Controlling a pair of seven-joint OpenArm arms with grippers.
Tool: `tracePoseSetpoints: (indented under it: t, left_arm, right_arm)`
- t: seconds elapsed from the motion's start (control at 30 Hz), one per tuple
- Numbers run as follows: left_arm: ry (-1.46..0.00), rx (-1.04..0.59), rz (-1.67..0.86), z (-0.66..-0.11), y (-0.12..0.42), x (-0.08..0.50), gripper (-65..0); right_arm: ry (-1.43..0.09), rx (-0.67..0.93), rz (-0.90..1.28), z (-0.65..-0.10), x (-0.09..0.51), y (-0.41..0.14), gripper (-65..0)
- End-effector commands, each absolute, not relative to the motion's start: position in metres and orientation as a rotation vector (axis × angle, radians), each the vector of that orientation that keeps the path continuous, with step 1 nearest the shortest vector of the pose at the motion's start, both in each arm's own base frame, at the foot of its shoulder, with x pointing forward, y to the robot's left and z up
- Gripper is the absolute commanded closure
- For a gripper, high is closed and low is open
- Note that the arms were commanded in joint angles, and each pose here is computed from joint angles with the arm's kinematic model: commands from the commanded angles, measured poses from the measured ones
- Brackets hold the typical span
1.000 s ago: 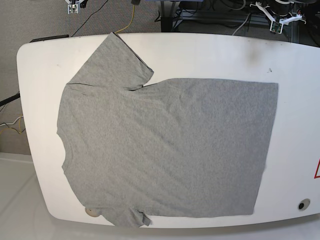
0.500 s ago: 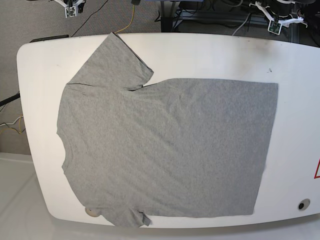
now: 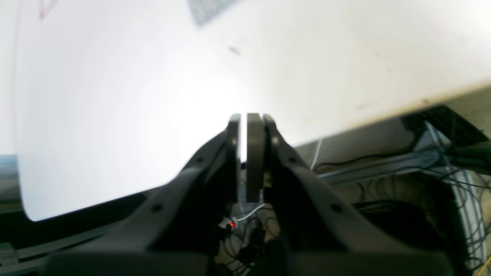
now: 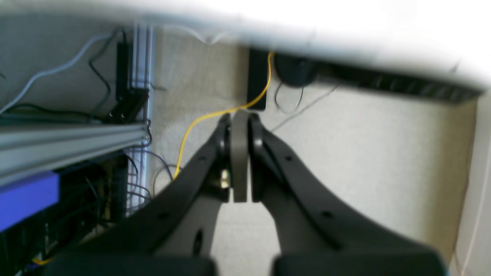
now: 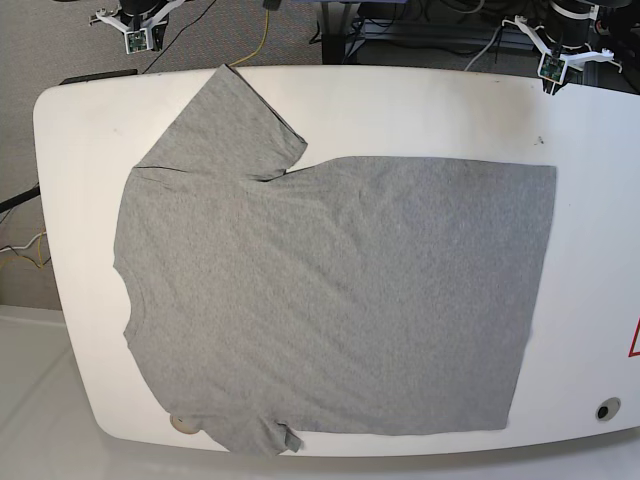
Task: Fold the T-shirt properly
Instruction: 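Lower both grippers toward the shirt's shoulder edges and open them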
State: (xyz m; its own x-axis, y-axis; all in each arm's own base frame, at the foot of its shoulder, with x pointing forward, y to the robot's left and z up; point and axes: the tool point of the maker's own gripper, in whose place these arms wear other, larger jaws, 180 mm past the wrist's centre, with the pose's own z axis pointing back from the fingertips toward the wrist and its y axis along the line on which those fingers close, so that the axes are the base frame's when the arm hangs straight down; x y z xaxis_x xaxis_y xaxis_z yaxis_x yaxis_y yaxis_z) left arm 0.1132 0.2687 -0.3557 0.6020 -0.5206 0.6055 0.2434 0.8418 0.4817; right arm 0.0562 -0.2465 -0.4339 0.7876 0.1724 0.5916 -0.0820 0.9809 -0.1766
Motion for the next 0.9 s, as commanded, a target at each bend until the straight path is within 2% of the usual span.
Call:
tracePoseSetpoints:
  t: [0.0, 0.27, 0.47, 0.87]
  left_arm:
    - [-0.889, 0.384, -0.449, -0.334, 0.267, 0.126, -1.3]
    - [-0.953, 0.336, -0.416, -0.318, 0.257, 0.139, -1.9]
    - [-1.019, 0.303, -0.392, -0.296, 0.249, 0.148, -0.8]
    - [-1.061, 0.374, -0.428, -0.277, 0.261, 0.166, -1.7]
  right_arm:
    - [-0.692, -0.159, 0.155, -0.422, 0.064, -0.249, -1.5]
    - [-0.744, -0.174, 0.169, -0.405, 0.078, -0.247, -3.0]
    - [-0.770, -0.197, 0.178, -0.390, 0.086, -0.252, -1.6]
    - [-0.835, -0.127, 0.087, -0.365, 0.120, -0.256, -0.8]
